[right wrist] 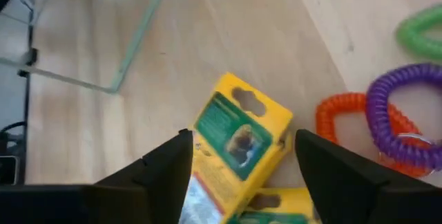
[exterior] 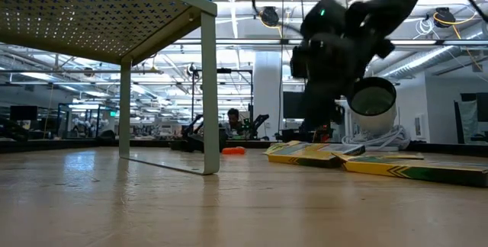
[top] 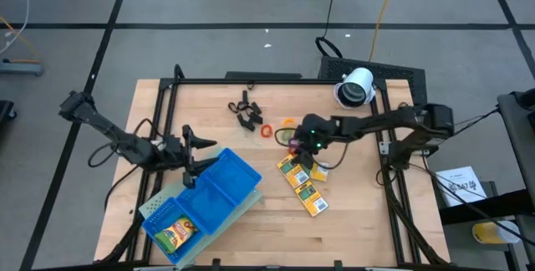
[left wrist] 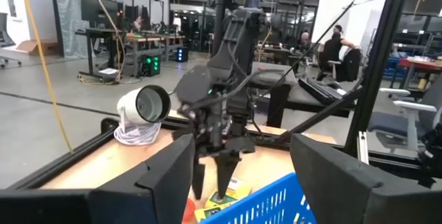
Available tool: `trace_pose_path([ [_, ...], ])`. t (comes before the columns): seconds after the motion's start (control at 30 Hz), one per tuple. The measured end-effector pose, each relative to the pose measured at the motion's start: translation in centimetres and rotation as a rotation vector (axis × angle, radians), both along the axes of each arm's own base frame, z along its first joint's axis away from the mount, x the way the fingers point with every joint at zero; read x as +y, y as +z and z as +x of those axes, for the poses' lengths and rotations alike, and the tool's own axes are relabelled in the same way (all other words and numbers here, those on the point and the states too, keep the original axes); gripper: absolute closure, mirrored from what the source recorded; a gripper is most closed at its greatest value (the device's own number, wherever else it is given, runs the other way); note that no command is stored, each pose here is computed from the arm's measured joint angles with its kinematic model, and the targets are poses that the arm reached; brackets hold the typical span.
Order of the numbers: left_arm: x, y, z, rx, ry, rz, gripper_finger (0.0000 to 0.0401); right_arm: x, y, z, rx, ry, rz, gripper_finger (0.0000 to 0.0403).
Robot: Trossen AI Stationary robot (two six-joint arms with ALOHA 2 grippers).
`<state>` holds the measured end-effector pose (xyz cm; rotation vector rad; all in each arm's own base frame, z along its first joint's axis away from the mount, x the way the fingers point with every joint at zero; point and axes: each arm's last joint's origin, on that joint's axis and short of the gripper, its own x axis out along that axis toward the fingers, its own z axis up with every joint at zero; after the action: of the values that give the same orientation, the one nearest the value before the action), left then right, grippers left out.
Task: Pick & Place Office Desk Supplies
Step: Put the yellow crayon box into the bottom blue basket on the shelf
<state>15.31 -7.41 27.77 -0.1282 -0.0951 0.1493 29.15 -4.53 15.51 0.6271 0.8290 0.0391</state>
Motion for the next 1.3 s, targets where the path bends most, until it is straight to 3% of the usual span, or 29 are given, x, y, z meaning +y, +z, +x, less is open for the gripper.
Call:
trace_pose_path([
  [0.2,0.0,0.0,0.0,0.0,-0.001,-0.011,0.015,-1.1,-2.5,1.3,-0.025,0.003,0.094,0.0158],
  [0.4,0.0,-0.1,0.0,0.004,-0.001,-0.001,0.015,-1.1,-3.7,1.7,-0.032,0.033,0.135,0.0192],
  [0.57,0.0,-0.1,0.0,0.008,0.003,0.008,0.015,-1.1,-4.1,1.5,-0.004,0.056,0.118,0.0256],
  [0.77,0.0,-0.1,0.0,0.009,0.003,0.009,0.015,-1.1,-4.1,1.6,-0.034,0.105,0.075,0.0378],
  [0.87,0.0,-0.1,0.0,0.009,0.003,0.009,0.015,-1.1,-3.8,1.8,-0.074,0.116,0.055,0.0391],
  [1.1,0.3,0.7,0.1,-0.05,0.016,-0.042,0.0151,-1.2,0.7,1.5,-0.26,0.12,-0.062,0.04],
  [1.3,0.6,3.2,0.8,-0.039,0.048,-0.007,0.0151,-0.7,6.8,-0.1,-0.477,0.055,-0.338,0.0401],
])
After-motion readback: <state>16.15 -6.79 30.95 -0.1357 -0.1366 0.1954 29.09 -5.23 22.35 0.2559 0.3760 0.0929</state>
